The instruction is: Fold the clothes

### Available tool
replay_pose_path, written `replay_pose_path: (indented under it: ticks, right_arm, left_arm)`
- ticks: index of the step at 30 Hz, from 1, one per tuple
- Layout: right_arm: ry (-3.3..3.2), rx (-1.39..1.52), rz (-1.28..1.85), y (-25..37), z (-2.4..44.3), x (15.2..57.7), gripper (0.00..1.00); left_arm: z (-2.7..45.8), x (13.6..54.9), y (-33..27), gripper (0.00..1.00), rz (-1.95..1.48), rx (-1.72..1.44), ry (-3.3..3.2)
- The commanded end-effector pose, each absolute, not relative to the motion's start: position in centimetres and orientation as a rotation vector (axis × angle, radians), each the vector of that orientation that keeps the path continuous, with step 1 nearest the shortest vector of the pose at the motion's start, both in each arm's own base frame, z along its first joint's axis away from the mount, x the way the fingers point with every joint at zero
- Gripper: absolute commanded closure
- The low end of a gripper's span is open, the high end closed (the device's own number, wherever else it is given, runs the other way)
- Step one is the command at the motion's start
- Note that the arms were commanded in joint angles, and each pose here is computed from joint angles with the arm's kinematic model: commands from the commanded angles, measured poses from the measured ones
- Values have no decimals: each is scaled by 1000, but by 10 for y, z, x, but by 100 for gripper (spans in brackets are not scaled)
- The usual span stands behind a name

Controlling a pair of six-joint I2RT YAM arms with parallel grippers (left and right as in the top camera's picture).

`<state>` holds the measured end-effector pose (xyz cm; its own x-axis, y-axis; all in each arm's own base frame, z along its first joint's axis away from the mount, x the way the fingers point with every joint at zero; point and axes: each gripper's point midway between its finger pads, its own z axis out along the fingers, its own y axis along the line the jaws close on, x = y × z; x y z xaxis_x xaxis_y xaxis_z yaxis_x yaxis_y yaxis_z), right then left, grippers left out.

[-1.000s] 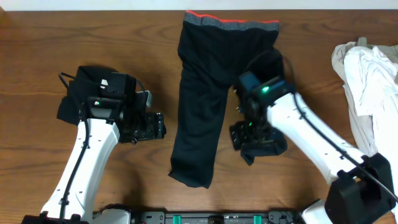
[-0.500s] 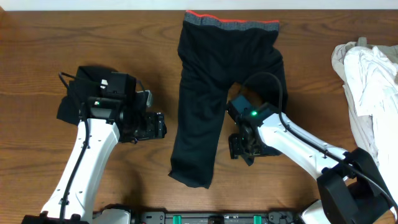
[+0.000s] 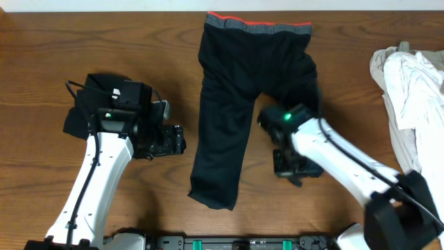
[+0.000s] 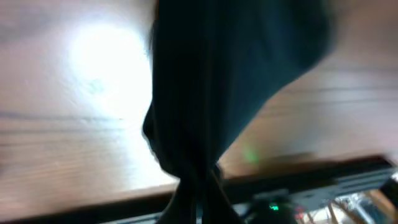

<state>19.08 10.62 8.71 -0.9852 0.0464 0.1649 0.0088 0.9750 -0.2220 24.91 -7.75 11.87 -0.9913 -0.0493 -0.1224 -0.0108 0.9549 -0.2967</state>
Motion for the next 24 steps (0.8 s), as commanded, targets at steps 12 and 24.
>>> replay_pose_path:
  ticks: [12, 24]
  right_arm:
    - [-3072, 245, 148, 107, 201, 202, 99]
    - [-3226, 128, -42, 122, 201, 245, 31]
  left_arm:
    - [120, 250, -79, 17, -456, -39, 2968]
    - [121, 252, -79, 13, -457, -38, 2961]
